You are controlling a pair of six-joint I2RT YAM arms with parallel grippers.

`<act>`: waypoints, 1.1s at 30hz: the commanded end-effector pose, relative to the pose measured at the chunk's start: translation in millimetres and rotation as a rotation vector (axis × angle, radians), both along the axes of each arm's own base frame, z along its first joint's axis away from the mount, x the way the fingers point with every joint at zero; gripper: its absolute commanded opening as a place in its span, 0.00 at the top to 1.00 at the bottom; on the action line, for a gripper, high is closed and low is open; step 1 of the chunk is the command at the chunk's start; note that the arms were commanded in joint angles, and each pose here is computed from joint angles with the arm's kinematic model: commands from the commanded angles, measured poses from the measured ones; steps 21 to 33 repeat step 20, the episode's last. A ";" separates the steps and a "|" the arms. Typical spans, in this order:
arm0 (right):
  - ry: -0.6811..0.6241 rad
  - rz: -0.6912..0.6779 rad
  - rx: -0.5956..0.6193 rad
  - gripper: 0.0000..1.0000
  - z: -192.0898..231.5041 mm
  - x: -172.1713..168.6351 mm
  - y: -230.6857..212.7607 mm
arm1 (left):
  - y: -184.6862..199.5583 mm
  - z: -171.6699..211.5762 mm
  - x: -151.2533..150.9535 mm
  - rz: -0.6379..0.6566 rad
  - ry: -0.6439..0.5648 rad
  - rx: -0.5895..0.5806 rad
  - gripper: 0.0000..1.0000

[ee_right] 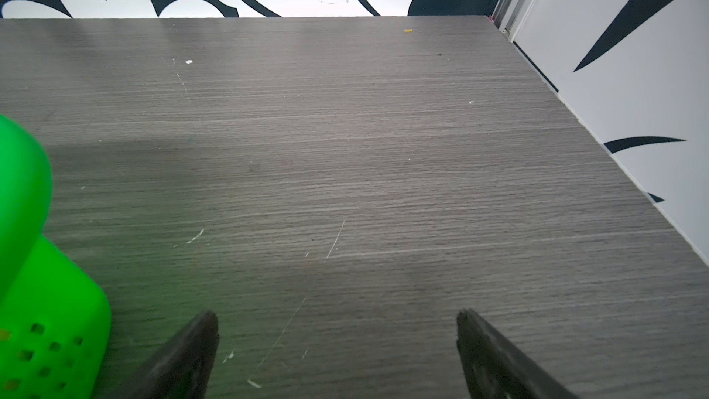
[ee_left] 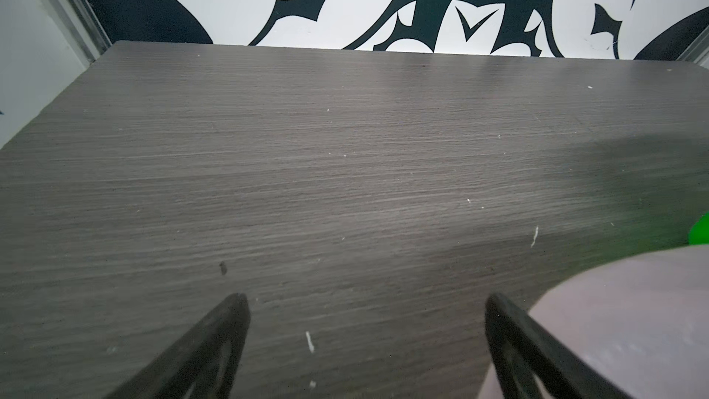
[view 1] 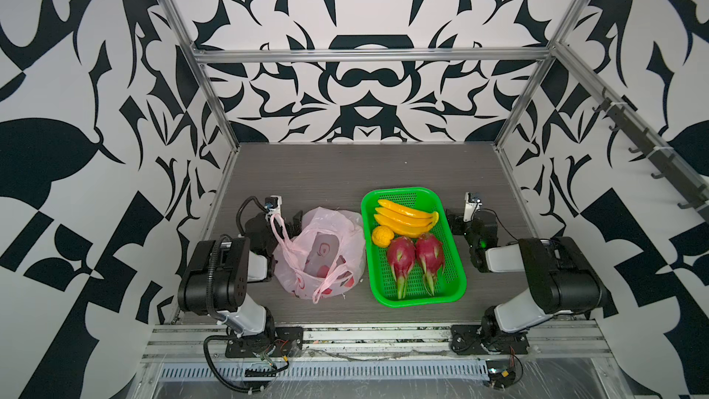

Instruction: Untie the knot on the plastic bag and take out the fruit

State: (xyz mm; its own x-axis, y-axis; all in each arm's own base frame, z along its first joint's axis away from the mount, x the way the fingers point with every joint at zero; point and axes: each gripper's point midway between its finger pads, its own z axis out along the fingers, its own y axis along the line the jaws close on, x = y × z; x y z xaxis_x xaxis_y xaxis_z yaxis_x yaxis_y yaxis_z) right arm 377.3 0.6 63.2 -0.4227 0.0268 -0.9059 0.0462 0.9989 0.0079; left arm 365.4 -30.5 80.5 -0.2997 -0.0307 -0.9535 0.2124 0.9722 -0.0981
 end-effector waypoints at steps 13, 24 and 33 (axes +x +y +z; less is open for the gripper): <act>-0.043 0.020 -0.017 0.01 13.6 10.8 4.4 | 0.4 7.3 25.7 0.007 0.067 -0.007 0.01; -0.046 0.020 -0.016 0.01 14.3 9.7 4.4 | -0.6 8.5 26.0 0.000 0.055 -0.005 0.01; -0.046 0.020 -0.016 0.01 14.3 9.7 4.4 | -0.6 8.5 26.0 0.000 0.055 -0.005 0.01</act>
